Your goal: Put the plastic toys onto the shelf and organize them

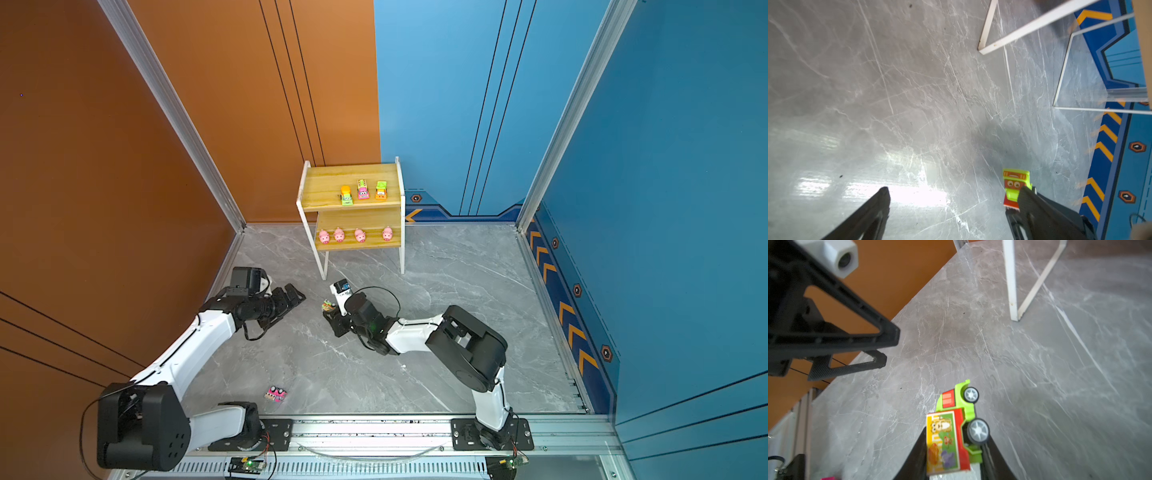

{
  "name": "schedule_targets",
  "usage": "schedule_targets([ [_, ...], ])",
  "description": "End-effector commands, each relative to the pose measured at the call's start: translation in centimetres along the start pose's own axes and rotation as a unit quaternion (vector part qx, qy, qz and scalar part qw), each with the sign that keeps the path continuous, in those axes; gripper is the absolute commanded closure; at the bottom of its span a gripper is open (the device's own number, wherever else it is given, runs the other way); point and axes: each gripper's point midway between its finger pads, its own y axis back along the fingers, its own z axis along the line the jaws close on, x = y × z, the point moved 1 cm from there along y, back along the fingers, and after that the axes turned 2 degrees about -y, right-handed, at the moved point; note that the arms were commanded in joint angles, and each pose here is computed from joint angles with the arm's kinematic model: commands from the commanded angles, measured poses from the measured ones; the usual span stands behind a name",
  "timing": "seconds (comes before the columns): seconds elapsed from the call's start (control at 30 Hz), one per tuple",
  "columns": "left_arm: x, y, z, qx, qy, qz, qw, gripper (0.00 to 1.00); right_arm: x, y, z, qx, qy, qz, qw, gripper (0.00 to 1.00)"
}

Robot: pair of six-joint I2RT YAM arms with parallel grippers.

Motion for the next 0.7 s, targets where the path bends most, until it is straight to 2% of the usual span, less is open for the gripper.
schedule_targets([
  [0.0, 0.9, -0.3, -0.3, -0.022, -0.042, -0.011, 0.999, 0.03, 3.5, 1.7, -2.3, 0.000, -0.142, 0.066, 0.988, 0.70],
  [0.2, 2.6, -1.3, -2.1, -0.035, -0.103, -0.018, 0.994, 0.03, 2.9, 2.9, -6.0, 0.007, -0.275, 0.051, 0.960, 0.69],
  [0.37, 3.3, -1.9, -3.1, -0.036, -0.129, -0.015, 0.991, 0.03, 2.2, 3.6, -10.1, -0.014, -0.408, 0.014, 0.913, 0.69],
  [0.5, 3.2, -2.0, -3.5, -0.036, -0.135, -0.021, 0.990, 0.03, 2.7, 3.9, -11.8, -0.016, -0.468, 0.003, 0.884, 0.64],
  [0.67, 3.2, -2.4, -3.7, -0.038, -0.139, -0.020, 0.989, 0.03, 3.4, 4.5, -13.5, -0.001, -0.501, -0.005, 0.865, 0.52],
])
